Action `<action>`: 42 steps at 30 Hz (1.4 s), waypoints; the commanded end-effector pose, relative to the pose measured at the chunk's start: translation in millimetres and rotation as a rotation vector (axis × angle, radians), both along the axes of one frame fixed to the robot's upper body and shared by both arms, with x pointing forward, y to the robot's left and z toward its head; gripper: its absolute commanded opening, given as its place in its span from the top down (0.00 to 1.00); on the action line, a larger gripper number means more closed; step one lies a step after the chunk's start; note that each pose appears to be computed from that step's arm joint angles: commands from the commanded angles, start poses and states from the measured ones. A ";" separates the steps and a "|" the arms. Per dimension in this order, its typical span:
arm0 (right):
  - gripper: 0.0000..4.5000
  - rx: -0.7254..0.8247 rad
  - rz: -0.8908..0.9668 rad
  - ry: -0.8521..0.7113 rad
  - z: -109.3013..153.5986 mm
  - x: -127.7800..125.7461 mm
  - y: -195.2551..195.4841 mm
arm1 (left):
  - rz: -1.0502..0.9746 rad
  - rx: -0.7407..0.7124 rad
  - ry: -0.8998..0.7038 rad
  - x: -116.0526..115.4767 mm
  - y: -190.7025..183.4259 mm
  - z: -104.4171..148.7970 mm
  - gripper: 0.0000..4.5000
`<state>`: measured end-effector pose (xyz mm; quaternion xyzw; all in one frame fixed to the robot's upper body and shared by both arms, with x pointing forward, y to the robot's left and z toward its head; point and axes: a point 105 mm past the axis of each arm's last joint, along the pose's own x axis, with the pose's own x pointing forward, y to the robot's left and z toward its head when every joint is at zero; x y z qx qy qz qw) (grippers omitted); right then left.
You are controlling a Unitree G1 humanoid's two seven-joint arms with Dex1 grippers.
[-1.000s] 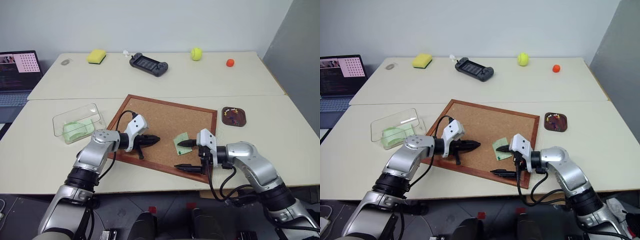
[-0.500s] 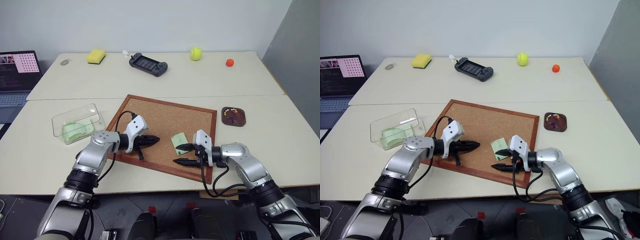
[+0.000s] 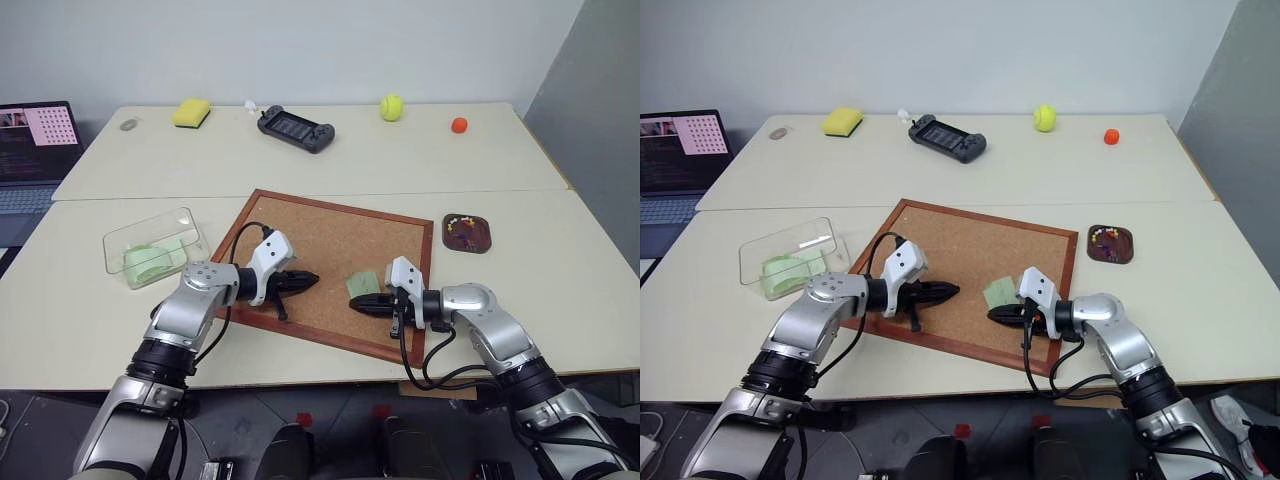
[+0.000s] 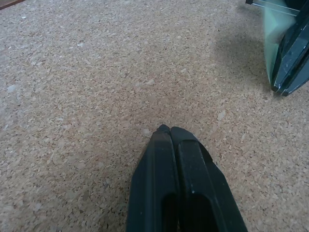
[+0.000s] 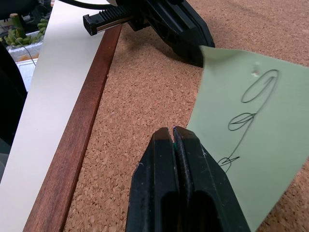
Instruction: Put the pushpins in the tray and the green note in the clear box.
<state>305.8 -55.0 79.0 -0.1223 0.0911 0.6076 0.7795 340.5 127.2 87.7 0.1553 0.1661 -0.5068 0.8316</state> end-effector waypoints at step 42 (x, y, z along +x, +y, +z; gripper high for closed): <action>1.00 -0.078 0.032 -0.511 82.8 9.0 -1.2 | -0.025 -0.731 0.444 -23.8 -24.2 94.2 0.20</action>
